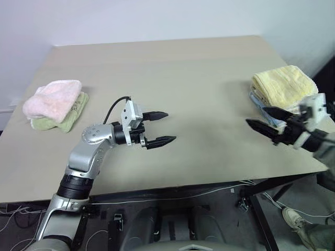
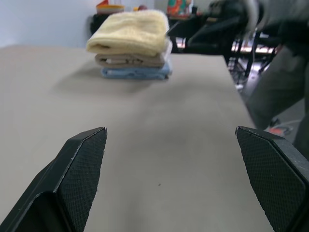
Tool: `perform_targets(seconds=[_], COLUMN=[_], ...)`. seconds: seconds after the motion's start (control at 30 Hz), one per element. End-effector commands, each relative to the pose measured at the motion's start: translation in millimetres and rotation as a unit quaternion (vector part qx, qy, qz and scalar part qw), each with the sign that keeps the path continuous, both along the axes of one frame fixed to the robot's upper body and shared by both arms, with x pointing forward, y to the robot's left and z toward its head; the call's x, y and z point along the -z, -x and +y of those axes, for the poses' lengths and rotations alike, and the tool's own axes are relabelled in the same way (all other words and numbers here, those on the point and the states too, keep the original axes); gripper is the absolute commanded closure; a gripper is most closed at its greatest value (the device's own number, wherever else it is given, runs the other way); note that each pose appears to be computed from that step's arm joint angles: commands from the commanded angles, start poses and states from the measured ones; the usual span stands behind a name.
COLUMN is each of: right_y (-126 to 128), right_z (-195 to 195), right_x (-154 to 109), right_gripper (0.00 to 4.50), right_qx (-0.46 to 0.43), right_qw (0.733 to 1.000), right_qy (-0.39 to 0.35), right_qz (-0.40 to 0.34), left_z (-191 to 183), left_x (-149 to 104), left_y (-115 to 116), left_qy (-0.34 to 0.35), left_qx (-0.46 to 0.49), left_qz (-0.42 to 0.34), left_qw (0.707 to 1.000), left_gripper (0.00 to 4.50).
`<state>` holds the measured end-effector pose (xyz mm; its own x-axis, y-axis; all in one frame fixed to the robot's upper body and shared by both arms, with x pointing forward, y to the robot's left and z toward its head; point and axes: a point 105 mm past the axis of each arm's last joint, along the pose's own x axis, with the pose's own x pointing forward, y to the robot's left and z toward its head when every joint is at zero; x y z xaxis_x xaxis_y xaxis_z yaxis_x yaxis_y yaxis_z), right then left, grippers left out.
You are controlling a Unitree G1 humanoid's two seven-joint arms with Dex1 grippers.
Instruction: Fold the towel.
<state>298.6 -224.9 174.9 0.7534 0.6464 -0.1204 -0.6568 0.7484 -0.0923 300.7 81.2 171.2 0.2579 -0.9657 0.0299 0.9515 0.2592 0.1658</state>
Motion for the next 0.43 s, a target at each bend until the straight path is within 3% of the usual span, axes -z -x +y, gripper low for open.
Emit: perform_targets(seconds=[0.03, 0.17, 0.43], right_y=[2, -8, -18], right_z=[36, 53, 63], right_x=[-11, -10, 11], right_gripper=[0.04, 0.04, 0.04], right_qx=[-0.100, -0.147, -0.211], right_qw=[0.994, 0.988, 0.977], right_qy=[0.012, 0.016, 0.040], right_qz=[-0.038, -0.046, 0.009], left_z=[10, 23, 38], left_x=[-16, -19, -19], left_y=[8, 12, 16], left_qy=[0.015, 0.018, 0.015], left_qx=[-0.013, -0.044, -0.087], left_qz=[-0.037, -0.033, -0.023], left_qw=[0.999, 0.998, 0.996], left_gripper=[0.00, 0.00, 0.00])
